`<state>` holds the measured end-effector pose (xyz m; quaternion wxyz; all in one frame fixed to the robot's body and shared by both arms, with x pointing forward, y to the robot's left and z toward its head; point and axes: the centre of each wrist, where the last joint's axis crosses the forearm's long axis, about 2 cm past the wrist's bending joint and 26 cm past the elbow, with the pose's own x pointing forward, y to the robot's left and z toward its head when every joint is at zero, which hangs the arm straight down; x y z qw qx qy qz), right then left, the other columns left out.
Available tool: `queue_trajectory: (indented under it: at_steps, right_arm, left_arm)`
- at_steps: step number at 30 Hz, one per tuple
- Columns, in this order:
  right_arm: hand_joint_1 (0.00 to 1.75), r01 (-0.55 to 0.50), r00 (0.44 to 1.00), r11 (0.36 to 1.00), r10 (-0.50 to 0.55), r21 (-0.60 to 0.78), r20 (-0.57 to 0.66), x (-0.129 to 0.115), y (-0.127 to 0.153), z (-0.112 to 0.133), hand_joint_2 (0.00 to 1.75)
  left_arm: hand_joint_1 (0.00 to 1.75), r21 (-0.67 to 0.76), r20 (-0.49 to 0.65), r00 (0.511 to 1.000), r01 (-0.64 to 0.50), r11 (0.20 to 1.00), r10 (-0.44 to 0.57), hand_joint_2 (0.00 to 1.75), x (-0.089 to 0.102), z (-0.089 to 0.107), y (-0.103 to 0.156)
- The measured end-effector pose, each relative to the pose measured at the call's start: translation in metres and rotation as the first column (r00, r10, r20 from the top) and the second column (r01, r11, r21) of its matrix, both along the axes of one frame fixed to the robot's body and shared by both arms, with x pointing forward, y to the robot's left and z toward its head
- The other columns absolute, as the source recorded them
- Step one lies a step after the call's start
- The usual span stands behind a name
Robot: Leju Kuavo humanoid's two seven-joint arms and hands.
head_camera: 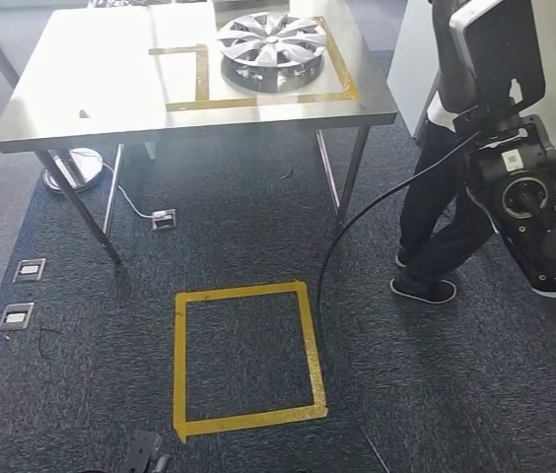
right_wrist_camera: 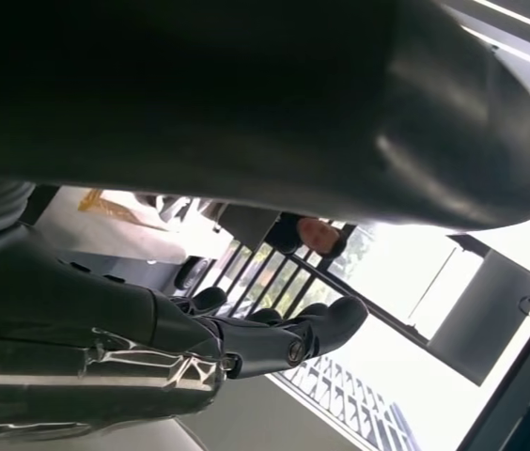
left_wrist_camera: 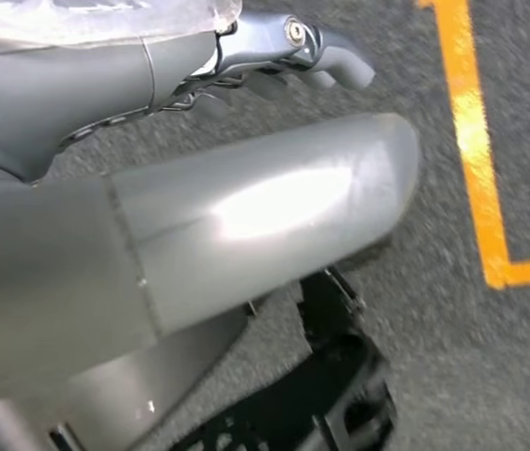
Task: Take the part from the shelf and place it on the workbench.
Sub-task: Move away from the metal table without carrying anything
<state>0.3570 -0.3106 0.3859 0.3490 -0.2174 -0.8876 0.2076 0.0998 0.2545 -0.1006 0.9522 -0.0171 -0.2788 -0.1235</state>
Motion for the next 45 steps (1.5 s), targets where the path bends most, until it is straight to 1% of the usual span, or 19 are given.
queue_trajectory:
  at_steps: [7, 14, 19, 29, 45]
  right_arm:
    - [0.0, 0.001, 1.0, 1.0, -0.001, -0.004, -0.007, 0.0, 0.0, -0.002, 0.0]
    - [0.0, -0.001, 1.0, 1.0, 0.001, -0.005, 0.005, 0.0, 0.001, 0.005, 0.0]
    - [0.0, 0.001, 1.0, 1.0, -0.001, -0.003, 0.0, 0.0, 0.003, 0.004, 0.0]
    - [0.0, -0.001, 1.0, 1.0, 0.001, 0.006, -0.009, -0.002, 0.004, 0.001, 0.0]
    - [0.0, -0.007, 1.0, 1.0, 0.007, 0.007, -0.01, -0.002, 0.004, 0.0, 0.0]
  left_arm:
    - [0.0, -0.004, -0.003, 1.0, -0.005, 1.0, 0.005, 0.0, -0.001, 0.0, -0.001]
    - [0.0, -0.003, 0.004, 1.0, -0.01, 1.0, 0.01, 0.0, -0.005, -0.001, -0.001]
    - [0.0, 0.0, -0.001, 1.0, -0.009, 1.0, 0.009, 0.0, -0.008, -0.002, 0.0]
    - [0.0, 0.004, 0.005, 1.0, -0.009, 1.0, 0.009, 0.0, -0.008, -0.002, 0.002]
    - [0.0, -0.002, -0.001, 1.0, -0.011, 1.0, 0.011, 0.0, -0.011, -0.002, -0.001]
